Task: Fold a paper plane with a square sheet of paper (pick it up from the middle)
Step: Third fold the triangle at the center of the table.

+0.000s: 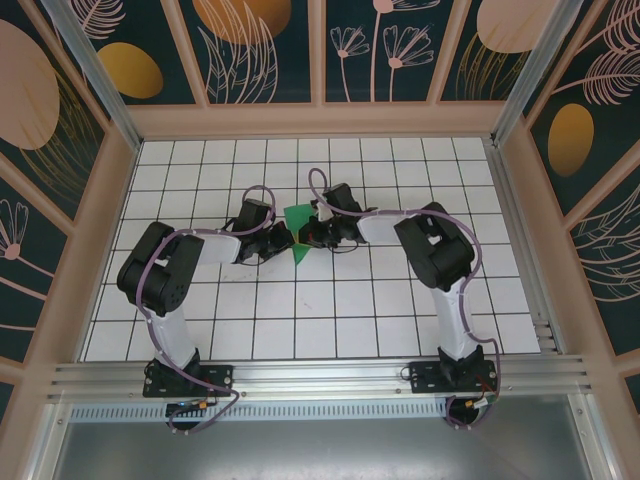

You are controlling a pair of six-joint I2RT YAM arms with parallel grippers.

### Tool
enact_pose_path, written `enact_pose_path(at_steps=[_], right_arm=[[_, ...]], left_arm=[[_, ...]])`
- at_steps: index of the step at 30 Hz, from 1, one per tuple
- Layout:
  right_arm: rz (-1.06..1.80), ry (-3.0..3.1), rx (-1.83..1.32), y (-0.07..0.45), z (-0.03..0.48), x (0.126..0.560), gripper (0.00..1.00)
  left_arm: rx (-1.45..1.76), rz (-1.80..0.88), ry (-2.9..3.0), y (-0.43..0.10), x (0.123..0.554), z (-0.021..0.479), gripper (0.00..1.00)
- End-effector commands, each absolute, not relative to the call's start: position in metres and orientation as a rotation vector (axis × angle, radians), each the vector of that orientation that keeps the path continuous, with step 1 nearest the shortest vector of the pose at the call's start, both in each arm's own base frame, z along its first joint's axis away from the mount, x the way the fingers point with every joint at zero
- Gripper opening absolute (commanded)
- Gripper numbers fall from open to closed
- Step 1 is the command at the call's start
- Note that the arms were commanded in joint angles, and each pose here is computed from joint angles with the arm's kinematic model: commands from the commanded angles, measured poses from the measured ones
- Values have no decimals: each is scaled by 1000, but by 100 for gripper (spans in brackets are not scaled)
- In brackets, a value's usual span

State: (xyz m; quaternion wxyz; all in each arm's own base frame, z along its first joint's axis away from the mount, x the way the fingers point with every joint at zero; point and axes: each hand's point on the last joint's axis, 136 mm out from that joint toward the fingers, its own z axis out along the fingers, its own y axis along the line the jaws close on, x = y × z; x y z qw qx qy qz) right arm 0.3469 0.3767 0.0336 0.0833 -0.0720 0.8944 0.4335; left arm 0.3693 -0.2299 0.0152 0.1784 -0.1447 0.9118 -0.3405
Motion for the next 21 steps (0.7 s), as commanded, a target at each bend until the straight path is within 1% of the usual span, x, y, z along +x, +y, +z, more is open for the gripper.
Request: enact_pose_path(at_steps=[1, 8, 13, 21], right_arm=[[1344, 2631, -298, 376, 61, 329, 4], [1371, 2679, -327, 376, 49, 301, 5], [1386, 2694, -338, 378, 43, 294, 5], [1371, 2713, -335, 378, 33, 293, 5]], left_arm=[[-443, -826, 2648, -215, 364, -10, 2], [-442, -817, 2648, -214, 363, -11, 2], [-448, -811, 2651, -213, 361, -13, 2], [-456, -794, 2647, -210, 362, -12, 2]])
